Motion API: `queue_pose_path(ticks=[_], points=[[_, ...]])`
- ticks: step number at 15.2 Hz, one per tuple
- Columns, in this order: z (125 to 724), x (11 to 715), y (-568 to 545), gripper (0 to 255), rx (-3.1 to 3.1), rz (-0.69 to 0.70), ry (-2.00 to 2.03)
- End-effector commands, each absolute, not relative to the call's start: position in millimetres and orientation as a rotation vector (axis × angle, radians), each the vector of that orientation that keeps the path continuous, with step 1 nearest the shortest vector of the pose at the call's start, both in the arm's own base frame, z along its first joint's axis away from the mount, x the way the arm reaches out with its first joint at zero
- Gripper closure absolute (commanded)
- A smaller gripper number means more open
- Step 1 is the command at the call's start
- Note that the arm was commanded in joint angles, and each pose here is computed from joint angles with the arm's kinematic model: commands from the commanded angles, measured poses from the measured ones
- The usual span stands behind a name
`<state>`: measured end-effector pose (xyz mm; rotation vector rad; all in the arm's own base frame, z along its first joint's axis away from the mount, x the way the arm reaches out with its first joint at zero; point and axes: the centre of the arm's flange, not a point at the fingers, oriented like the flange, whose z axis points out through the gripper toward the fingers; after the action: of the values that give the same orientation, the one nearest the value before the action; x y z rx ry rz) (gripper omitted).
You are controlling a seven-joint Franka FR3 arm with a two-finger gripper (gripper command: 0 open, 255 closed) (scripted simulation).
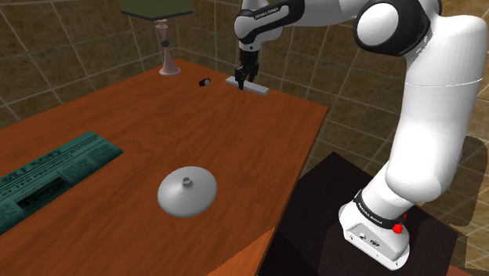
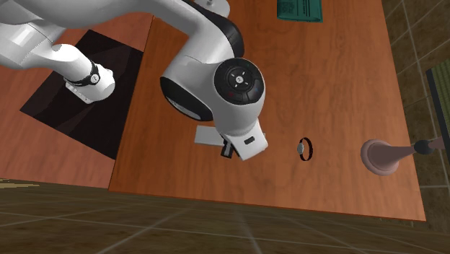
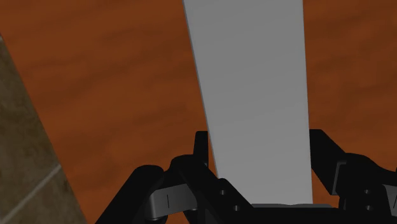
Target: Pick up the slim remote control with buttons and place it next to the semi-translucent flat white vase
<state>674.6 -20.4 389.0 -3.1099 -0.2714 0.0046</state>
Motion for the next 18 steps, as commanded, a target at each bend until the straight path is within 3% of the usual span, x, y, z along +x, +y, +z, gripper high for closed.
queue_pose_path(ticks=[1,14,18], points=[[399.8,674.7,-20.7,255,-3.110,0.005,-0.271],[467.3,674.7,-20.7,255,-3.110,0.005,-0.271],[467.4,634.7,13.8,255,-3.110,0.005,-0.271]])
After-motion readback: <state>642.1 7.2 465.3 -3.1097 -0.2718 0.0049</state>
